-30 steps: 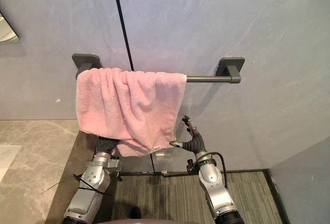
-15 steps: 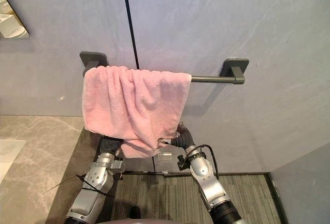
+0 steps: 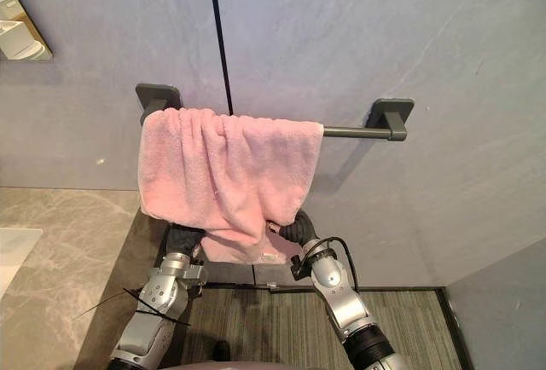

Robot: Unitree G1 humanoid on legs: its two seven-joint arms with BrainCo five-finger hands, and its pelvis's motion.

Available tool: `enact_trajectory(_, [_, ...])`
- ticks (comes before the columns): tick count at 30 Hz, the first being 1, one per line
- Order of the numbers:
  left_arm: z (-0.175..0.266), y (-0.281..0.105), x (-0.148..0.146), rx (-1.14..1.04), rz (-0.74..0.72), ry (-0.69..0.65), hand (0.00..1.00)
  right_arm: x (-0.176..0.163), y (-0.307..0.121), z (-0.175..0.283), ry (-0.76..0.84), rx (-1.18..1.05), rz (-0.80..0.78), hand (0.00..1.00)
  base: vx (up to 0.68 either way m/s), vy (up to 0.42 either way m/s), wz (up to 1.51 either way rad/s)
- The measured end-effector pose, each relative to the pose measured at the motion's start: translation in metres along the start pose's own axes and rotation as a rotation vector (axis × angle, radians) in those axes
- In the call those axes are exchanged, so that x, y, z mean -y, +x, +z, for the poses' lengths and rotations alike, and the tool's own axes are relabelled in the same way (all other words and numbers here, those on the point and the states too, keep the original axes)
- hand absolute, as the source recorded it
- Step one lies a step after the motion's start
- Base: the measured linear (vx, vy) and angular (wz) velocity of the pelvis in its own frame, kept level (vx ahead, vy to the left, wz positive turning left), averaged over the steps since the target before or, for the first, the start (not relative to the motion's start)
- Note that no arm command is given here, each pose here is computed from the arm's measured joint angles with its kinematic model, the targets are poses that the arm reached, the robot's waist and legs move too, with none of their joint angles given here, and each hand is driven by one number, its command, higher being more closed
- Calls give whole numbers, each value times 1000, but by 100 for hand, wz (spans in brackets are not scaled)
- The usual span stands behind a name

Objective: Organize washtable

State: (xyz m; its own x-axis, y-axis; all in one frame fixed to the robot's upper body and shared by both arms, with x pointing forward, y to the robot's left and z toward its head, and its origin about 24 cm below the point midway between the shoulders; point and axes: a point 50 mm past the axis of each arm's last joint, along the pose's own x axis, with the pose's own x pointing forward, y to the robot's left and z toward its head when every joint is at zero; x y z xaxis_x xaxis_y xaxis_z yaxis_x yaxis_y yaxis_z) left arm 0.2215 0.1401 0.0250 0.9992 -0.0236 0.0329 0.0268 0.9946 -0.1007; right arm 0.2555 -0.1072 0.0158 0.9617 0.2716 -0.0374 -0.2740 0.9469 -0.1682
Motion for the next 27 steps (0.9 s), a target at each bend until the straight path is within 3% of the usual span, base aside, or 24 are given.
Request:
enact_trajectory(13, [11, 9, 9, 53, -42, -22, 100, 36, -8, 12, 92, 60, -224, 100, 0, 0, -2])
enact_trajectory(27, [14, 11, 28, 62, -121, -49, 100, 49, -21, 6, 128, 47, -320, 100, -7, 1, -6])
